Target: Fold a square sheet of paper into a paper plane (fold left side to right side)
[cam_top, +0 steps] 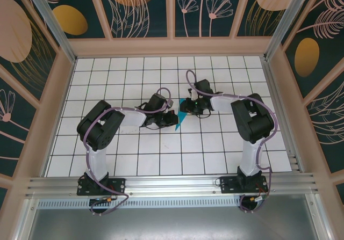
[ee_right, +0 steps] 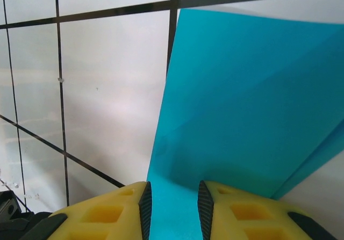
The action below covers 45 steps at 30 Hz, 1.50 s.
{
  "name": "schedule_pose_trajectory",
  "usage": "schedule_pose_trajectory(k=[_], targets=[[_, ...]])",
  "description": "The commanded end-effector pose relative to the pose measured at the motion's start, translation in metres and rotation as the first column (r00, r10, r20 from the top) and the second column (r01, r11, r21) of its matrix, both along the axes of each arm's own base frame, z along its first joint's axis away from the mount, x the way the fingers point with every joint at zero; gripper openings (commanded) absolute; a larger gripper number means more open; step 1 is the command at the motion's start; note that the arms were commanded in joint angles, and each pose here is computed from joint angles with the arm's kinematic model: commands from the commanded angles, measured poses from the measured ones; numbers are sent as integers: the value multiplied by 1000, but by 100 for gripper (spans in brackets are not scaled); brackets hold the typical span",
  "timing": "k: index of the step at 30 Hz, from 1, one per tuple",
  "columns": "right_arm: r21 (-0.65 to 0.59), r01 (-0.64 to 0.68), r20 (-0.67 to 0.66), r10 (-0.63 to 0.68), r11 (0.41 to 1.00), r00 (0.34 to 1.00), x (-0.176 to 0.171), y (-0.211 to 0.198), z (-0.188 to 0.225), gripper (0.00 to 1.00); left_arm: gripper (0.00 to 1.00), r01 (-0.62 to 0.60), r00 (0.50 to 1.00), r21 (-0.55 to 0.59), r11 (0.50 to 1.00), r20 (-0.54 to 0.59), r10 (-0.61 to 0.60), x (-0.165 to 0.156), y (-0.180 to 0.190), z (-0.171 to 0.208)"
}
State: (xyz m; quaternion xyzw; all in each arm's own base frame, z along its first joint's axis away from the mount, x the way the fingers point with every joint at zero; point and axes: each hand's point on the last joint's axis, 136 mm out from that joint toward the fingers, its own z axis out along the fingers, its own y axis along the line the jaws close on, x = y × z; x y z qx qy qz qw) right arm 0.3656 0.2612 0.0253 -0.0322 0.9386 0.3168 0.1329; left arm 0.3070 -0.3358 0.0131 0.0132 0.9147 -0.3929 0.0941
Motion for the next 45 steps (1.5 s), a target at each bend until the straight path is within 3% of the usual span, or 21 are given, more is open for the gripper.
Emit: schedule_pose_trajectory(k=[1,27,33,38,45], targets=[[-101,74,71,-67,992,995,32,-30,-9,33,0,-12,988,206,979,-146,43,-33,41,-64],[-158,172,111,-155,972,982,106,-86,-14,34,0,-12,989,198,980,-144,42,-33,40,-62],[-131,182,171,-159,975,972,119,-92,22,34,0,-13,990,187,982,-138,39,-31,38,-58],[-55,160,225,-144,986,964,100,-79,72,34,0,-16,991,180,984,-126,39,-28,36,-53],[107,58,133,-73,993,988,47,-22,64,34,0,-14,992,178,984,-122,36,-27,35,-51]])
